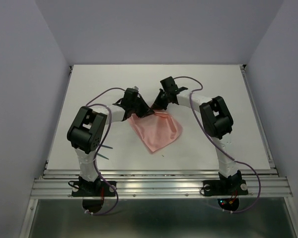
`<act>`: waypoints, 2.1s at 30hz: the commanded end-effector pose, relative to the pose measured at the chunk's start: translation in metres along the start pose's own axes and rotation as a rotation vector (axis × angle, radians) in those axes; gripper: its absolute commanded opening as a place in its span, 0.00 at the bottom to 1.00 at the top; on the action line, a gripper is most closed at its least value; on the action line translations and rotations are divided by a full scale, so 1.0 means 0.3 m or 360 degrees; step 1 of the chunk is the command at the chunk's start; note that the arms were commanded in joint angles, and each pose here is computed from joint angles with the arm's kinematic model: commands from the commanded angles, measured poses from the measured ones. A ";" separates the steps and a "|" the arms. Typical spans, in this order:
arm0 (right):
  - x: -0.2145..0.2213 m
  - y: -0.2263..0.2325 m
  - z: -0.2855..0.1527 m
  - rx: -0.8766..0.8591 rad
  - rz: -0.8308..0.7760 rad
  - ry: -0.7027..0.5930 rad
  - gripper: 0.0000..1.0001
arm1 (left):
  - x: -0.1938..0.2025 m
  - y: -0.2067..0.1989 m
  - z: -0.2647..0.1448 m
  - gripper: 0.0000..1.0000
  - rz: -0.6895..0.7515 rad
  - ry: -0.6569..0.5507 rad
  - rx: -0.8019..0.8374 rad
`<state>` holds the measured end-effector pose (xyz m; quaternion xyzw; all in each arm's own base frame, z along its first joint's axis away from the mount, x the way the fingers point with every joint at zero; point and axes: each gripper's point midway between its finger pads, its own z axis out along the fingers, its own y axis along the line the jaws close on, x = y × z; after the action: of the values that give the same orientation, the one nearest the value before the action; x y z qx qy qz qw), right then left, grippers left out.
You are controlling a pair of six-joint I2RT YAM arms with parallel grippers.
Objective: Fold the napkin into a case and place the utensils inside
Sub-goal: Fold the lower triangle-folded napkin at the center of the board.
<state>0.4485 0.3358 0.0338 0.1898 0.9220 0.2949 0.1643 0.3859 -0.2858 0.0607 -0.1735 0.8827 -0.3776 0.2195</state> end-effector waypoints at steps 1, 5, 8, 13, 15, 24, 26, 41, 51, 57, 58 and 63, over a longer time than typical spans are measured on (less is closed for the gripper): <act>0.052 -0.061 0.048 0.0062 0.0027 0.0068 0.08 | -0.075 -0.076 -0.013 0.15 0.0018 -0.0088 0.0106; 0.060 -0.075 0.059 0.0072 0.0026 0.0083 0.03 | -0.119 -0.045 -0.011 0.12 0.0023 -0.0159 0.0065; 0.062 -0.080 0.061 0.0076 0.0020 0.0086 0.04 | -0.156 0.006 -0.015 0.11 -0.0007 -0.0221 0.0018; 0.065 -0.077 0.062 0.0067 0.0005 0.0095 0.03 | -0.182 0.019 0.001 0.11 -0.0044 -0.0238 0.0048; 0.065 -0.075 0.064 0.0062 0.0005 0.0098 0.03 | -0.185 0.007 0.010 0.11 -0.0039 -0.0235 0.0063; 0.067 -0.076 0.063 0.0058 0.0002 0.0100 0.05 | -0.159 0.047 0.057 0.08 -0.0051 -0.0173 0.0046; 0.069 -0.078 0.064 0.0060 0.0003 0.0102 0.04 | -0.153 0.058 0.059 0.08 -0.0062 -0.0166 0.0043; 0.051 -0.072 0.053 0.0064 -0.0017 0.0061 0.04 | -0.104 -0.060 -0.026 0.08 0.0030 -0.0178 0.0312; 0.048 -0.073 0.049 0.0071 -0.0032 0.0055 0.04 | -0.046 -0.102 0.019 0.08 0.0063 -0.0099 0.0343; 0.040 -0.067 0.044 0.0072 -0.0050 0.0044 0.04 | -0.064 -0.108 0.049 0.08 0.0088 -0.0129 0.0332; 0.040 -0.067 0.044 0.0072 -0.0053 0.0044 0.04 | -0.068 -0.106 0.055 0.08 0.0097 -0.0140 0.0325; 0.044 -0.075 0.042 0.0081 -0.0065 0.0048 0.04 | -0.079 -0.068 0.096 0.08 0.0113 -0.0166 0.0266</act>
<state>0.4496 0.3409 0.0301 0.1776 0.9194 0.3110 0.1626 0.4024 -0.2998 0.0518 -0.1546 0.8530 -0.4304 0.2514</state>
